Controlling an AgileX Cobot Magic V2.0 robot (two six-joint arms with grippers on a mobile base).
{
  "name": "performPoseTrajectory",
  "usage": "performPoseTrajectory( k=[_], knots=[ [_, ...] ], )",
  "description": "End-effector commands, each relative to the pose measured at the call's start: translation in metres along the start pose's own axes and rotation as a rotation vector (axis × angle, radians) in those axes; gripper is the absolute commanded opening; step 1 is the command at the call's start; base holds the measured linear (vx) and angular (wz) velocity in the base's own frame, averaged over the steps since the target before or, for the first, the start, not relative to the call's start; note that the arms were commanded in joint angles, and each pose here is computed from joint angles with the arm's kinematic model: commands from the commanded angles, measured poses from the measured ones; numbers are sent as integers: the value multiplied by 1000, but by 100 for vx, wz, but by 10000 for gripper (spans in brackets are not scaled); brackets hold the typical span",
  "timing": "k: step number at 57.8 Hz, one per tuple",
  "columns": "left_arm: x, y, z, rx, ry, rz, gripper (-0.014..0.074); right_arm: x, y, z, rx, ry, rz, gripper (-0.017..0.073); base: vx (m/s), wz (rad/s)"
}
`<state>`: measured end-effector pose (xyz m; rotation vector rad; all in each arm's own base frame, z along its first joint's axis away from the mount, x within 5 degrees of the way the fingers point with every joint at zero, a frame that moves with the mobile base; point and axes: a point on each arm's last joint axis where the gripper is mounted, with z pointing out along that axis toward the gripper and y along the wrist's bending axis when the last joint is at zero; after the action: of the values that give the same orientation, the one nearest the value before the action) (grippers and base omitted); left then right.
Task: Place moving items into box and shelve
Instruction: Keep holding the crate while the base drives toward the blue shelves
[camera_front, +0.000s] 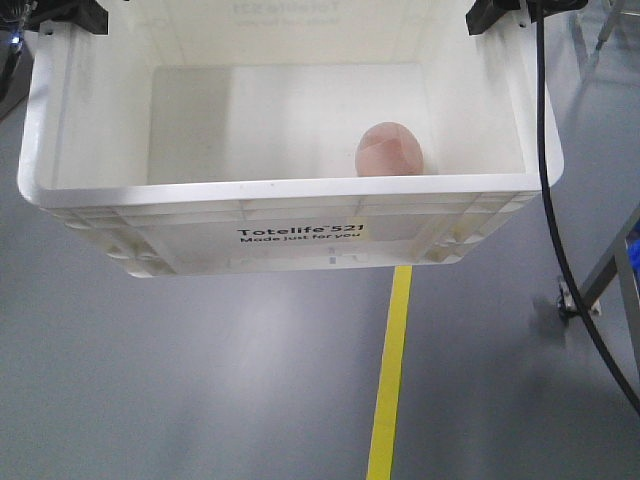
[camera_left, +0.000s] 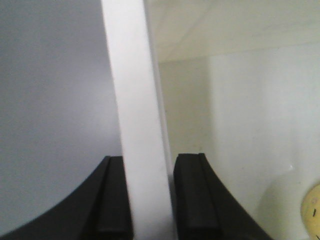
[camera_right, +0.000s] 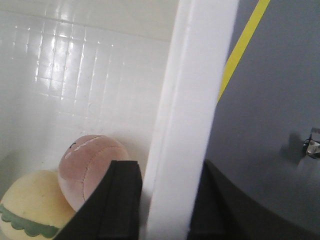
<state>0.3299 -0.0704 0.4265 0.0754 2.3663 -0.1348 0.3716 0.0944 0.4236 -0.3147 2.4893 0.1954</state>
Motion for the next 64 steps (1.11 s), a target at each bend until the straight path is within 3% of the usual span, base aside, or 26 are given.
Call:
performPoseTrajectory(
  k=[1,64],
  knots=[
    [-18,-6,-36,55,-219,8,2,-8,6,-45,-23,-170,-20,-5,65,-21],
    [-18,-6,-35,55,-218,8,2,-8,6,-45,-24,-169,-20,-5,65,-19]
  ],
)
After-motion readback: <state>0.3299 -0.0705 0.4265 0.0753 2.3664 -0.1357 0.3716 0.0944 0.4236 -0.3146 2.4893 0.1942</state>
